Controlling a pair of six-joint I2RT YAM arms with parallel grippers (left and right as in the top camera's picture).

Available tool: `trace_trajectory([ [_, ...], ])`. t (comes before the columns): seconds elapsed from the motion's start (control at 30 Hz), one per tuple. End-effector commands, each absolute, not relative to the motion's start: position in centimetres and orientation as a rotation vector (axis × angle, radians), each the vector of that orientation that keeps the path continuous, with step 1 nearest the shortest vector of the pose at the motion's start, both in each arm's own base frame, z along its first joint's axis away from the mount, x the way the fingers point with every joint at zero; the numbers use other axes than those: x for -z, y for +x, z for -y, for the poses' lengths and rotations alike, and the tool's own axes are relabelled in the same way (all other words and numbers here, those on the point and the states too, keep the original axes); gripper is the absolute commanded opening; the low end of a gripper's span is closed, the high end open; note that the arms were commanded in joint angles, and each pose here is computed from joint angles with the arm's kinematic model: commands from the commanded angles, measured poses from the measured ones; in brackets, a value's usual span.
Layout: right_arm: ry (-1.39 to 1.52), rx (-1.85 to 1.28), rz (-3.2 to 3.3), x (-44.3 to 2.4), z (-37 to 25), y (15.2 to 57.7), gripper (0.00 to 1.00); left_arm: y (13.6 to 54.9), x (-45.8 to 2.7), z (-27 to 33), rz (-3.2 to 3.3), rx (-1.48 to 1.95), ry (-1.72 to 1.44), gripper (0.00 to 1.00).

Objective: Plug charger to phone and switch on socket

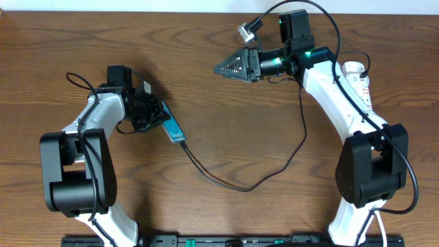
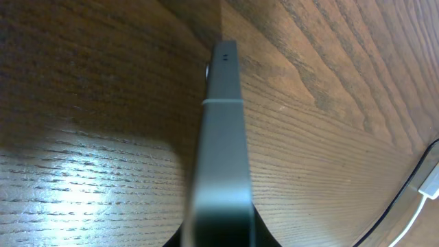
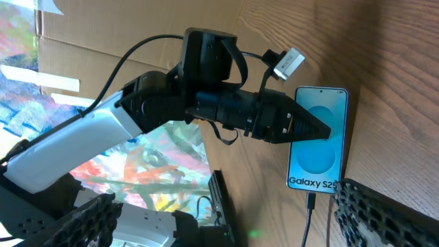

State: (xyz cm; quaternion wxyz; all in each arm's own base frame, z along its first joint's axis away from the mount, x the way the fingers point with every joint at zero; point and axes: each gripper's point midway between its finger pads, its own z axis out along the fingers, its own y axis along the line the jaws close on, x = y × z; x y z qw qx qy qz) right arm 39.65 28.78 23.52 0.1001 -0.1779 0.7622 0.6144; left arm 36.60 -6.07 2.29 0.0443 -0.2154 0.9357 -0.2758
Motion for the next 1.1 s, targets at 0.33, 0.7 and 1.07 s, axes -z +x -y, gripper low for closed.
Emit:
trace_trajectory([
  [0.33,-0.564,-1.811,-2.216,-25.5,-29.0,39.1,0.99,35.9,-1.8,5.9,-2.879,0.819,-0.663,0.27],
  [0.7,-0.563,-1.810,-2.216,-25.5,-29.0,39.1,0.99,35.3,-1.7,5.9,-2.905,0.818,-0.675,0.43],
  [1.07,-0.564,-1.810,-2.215,-25.5,-29.0,39.1,0.99,34.8,-1.7,5.9,-2.922,0.819,-0.686,0.45],
])
